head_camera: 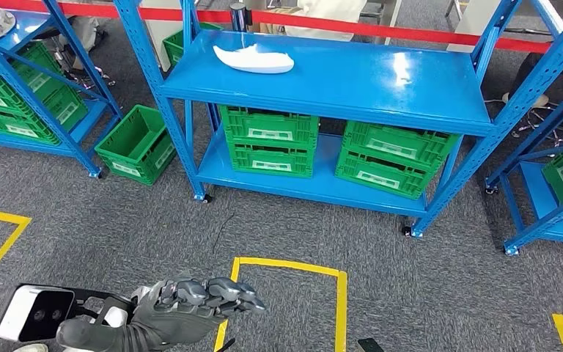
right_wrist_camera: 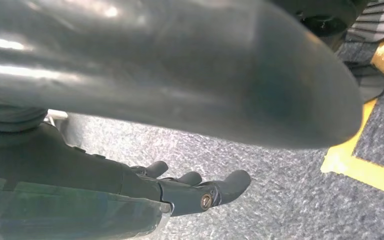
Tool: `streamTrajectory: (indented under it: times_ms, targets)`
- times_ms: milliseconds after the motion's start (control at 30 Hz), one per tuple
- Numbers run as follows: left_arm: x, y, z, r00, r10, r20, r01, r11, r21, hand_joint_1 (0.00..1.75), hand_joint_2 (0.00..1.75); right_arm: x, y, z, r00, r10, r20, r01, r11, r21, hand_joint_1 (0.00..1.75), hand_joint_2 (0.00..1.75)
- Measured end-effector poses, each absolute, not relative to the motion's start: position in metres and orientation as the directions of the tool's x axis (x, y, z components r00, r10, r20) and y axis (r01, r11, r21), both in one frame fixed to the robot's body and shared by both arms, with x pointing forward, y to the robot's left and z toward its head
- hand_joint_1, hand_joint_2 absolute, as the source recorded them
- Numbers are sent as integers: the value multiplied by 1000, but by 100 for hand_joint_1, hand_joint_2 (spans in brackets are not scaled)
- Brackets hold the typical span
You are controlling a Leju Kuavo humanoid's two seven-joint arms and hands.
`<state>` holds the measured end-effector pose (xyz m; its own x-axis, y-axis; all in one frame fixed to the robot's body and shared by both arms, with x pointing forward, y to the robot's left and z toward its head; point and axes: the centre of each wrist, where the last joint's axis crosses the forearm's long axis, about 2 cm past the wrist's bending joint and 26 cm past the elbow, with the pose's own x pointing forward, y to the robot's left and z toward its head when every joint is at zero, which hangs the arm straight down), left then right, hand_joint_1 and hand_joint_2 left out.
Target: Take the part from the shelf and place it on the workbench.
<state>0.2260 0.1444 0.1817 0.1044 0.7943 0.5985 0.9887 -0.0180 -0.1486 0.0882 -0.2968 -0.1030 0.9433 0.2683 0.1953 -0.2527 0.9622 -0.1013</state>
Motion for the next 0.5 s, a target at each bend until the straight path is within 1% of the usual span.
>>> streamTrajectory:
  times_ms: [500]
  targets:
    - [229, 146, 184, 104, 797, 595, 989, -17, -150, 0, 0, 89, -292, -103, 943, 263, 206, -248, 964, -95, 0, 0]
